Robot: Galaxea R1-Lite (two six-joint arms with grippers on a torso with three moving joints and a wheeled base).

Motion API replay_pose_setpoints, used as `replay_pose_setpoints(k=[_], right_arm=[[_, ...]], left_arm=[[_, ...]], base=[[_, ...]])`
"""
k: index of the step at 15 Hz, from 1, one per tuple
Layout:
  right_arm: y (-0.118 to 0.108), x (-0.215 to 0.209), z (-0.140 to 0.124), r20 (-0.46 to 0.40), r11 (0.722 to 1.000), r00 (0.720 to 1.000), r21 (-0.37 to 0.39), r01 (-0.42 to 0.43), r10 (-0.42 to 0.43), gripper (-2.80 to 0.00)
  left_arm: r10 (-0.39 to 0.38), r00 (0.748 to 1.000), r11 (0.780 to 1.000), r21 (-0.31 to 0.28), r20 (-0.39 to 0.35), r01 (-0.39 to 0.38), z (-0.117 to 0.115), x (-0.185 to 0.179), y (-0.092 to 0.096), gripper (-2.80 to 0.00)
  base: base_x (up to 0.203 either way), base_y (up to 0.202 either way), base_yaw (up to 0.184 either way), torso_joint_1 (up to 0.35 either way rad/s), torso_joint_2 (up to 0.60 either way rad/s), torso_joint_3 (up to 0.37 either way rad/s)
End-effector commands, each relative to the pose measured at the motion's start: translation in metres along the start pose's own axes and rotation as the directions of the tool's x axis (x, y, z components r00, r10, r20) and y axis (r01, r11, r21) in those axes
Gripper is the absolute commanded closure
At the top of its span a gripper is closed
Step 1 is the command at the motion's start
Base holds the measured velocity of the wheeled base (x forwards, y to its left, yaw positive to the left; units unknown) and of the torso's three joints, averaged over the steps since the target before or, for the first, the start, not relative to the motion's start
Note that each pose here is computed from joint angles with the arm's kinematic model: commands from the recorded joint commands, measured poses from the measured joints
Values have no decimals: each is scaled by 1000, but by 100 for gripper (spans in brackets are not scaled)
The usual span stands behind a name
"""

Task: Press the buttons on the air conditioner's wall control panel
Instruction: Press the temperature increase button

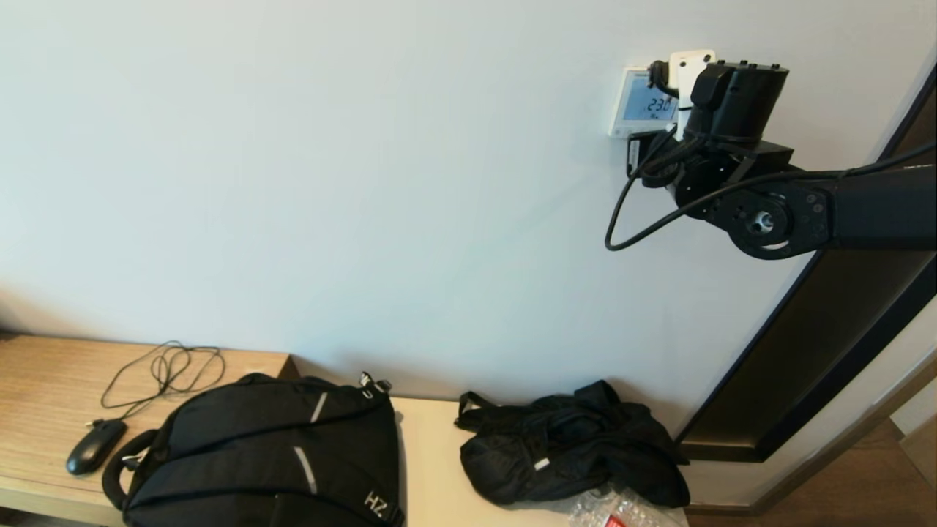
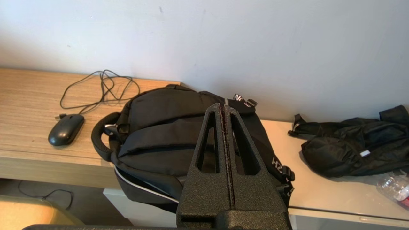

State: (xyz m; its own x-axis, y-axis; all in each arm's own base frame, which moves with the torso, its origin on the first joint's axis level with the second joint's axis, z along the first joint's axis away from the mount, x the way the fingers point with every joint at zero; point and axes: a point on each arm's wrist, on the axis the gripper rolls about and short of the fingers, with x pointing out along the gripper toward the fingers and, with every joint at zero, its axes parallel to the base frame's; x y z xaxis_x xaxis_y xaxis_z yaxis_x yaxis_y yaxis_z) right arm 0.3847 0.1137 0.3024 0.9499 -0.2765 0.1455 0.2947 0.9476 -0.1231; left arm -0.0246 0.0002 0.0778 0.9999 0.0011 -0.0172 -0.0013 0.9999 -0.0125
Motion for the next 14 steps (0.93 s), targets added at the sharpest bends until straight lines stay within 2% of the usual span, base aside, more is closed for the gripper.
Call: replay_pose_setpoints(k=[1, 5, 14], right_arm=[[0, 2, -3, -5, 1000, 1000, -4, 5, -5, 0], [6, 6, -9, -14, 1000, 1000, -11, 0, 0, 0], [8, 7, -2, 9, 1000, 1000, 2, -2, 2, 0]], left_arm=[[0, 1000, 1000, 0, 0, 0, 0, 0, 0, 0], [0, 1000, 1000, -1, 0, 0, 0, 0, 0, 0], [0, 1000, 1000, -1, -1, 0, 0, 0, 0, 0]], base=[[0, 0, 0, 0, 0, 0], [0, 0, 0, 0, 0, 0], [0, 0, 0, 0, 0, 0]])
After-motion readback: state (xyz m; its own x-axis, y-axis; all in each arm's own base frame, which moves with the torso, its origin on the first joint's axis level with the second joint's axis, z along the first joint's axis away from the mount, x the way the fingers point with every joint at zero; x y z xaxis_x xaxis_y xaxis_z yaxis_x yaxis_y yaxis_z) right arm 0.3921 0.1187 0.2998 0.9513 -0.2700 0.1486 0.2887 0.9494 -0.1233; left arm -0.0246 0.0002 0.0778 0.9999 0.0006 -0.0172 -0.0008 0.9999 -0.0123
